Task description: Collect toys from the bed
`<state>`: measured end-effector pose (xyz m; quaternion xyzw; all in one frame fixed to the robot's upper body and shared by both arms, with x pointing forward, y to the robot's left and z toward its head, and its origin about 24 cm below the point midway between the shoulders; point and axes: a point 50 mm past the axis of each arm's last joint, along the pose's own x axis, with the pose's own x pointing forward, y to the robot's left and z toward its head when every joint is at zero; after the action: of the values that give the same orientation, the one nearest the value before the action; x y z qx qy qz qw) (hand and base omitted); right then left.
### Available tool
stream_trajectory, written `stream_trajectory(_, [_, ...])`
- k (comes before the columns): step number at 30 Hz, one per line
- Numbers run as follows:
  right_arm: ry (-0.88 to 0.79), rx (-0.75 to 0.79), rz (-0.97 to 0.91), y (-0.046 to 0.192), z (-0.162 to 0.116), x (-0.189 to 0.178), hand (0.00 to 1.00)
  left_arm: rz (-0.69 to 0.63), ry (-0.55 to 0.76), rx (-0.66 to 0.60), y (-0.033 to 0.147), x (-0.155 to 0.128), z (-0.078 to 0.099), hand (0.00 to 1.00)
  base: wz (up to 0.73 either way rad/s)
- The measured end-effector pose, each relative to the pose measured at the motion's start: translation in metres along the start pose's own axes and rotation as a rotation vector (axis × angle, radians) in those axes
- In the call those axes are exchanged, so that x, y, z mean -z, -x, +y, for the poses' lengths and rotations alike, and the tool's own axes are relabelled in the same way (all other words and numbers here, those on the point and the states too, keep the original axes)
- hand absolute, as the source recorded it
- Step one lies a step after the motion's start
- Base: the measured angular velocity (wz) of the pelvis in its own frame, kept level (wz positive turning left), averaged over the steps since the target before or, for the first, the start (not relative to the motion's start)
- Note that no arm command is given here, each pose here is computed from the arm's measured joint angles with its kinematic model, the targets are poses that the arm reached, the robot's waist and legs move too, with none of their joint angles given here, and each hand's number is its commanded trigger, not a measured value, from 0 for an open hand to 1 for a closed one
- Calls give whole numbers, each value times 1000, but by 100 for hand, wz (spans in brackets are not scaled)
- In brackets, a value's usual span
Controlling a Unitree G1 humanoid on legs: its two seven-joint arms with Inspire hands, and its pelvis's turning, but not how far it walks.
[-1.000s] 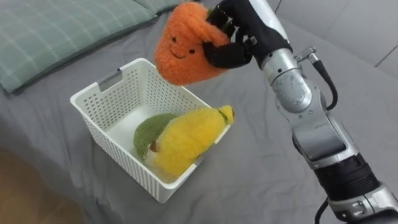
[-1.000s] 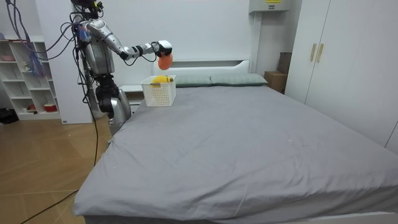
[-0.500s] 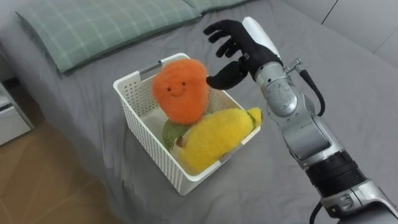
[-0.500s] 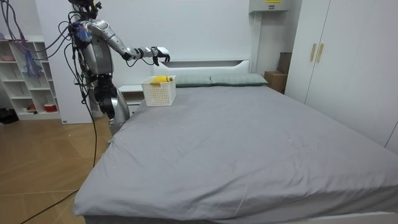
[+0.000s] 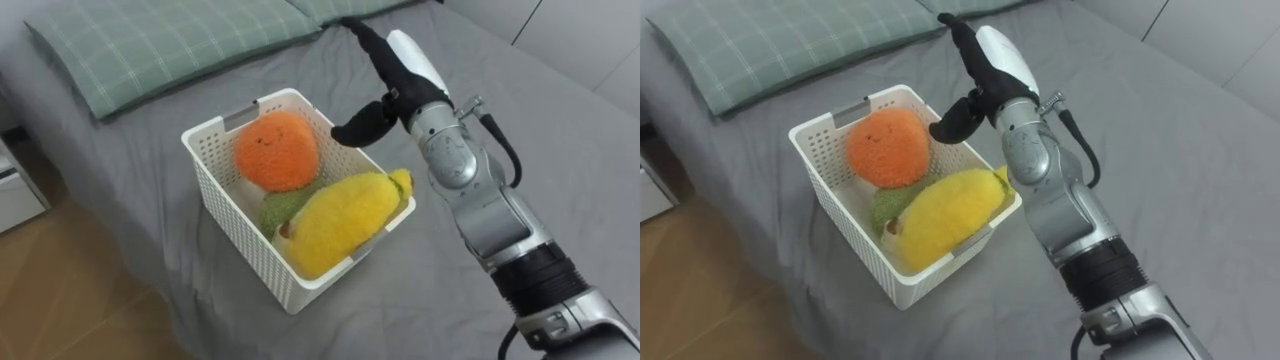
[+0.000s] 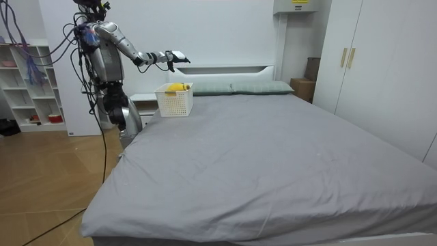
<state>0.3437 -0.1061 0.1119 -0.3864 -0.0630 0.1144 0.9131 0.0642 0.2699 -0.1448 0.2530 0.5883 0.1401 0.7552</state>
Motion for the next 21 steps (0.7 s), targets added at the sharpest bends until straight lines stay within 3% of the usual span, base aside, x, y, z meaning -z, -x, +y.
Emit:
stream_trajectory(11, [-16, 17, 4, 1, -1, 3, 0, -17, -4, -19, 0, -3, 1, 0, -6])
stream_trajectory(21, [-180, 82, 50, 8, -21, 23, 0, -12, -2, -14, 1, -1, -1, 0, -9])
